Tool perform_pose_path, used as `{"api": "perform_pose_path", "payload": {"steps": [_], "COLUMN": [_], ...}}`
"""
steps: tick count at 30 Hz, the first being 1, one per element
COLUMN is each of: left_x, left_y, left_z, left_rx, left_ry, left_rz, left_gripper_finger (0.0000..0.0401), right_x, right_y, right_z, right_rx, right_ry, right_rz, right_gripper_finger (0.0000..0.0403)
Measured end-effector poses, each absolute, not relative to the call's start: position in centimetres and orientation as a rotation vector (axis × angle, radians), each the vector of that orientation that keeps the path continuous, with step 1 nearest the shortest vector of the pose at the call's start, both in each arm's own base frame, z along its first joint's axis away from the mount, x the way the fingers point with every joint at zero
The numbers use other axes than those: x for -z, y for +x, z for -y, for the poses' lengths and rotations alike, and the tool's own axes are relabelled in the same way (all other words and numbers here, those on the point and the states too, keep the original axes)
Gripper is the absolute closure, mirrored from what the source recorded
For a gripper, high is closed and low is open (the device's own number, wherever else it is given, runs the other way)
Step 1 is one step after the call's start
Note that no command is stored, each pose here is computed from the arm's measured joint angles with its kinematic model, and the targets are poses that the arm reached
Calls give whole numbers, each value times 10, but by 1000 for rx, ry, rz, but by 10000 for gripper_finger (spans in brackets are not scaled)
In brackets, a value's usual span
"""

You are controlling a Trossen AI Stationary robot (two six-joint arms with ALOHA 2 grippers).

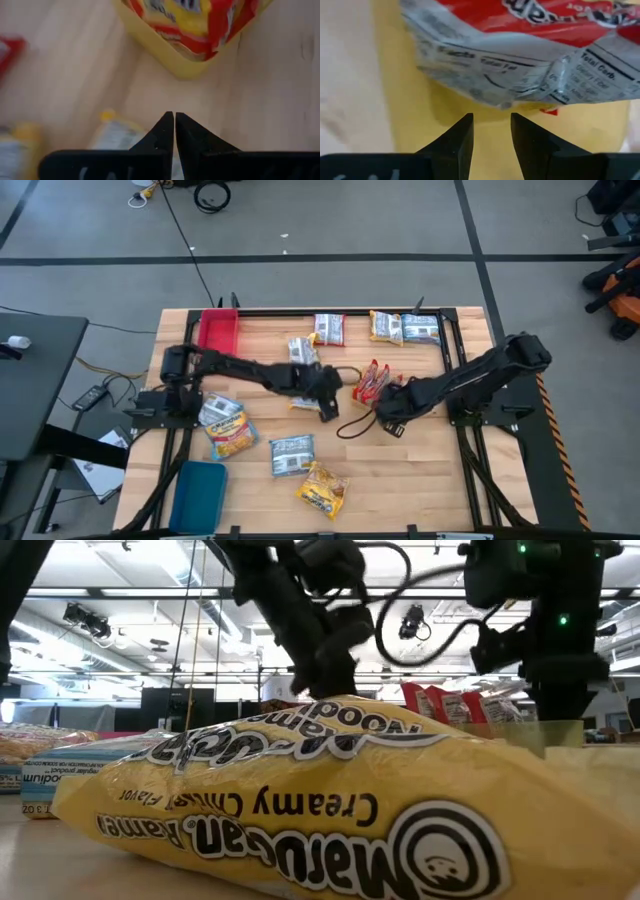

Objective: Sort Maruchan noodles
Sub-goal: Adjust the red noodle packs in the yellow bin

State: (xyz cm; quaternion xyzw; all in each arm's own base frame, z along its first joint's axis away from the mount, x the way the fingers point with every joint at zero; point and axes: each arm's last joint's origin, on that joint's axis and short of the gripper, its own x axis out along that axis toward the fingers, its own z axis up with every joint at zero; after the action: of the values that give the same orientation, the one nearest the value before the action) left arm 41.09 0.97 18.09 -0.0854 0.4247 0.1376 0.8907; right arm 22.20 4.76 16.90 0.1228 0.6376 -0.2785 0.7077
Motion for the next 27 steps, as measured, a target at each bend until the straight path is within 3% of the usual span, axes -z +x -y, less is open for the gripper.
{"api": "perform_pose_path", "payload": {"steps": [5,11,18,27], "left_x": [-137,-107,-120,-149], "left_y": [428,456,492,490], "left_z": [17,4,-10,-13], "left_rx": [-291,-257,-191,-146], "left_ry": [-248,-218,-65,-21], "left_rz": [-858,-692,-590,-660], "left_gripper_finger": [377,377,377,377], "right_x": [-163,-156,-159,-161], "right_y": [219,217,221,202], "right_z": [-53,-71,-99,-75], "right_rx": [667,687,636,1094], "right_ry": [297,477,669,587], "right_rz": [-1420,-1347,-1252,-1126], "right_gripper_finger": [266,266,271,281]}}
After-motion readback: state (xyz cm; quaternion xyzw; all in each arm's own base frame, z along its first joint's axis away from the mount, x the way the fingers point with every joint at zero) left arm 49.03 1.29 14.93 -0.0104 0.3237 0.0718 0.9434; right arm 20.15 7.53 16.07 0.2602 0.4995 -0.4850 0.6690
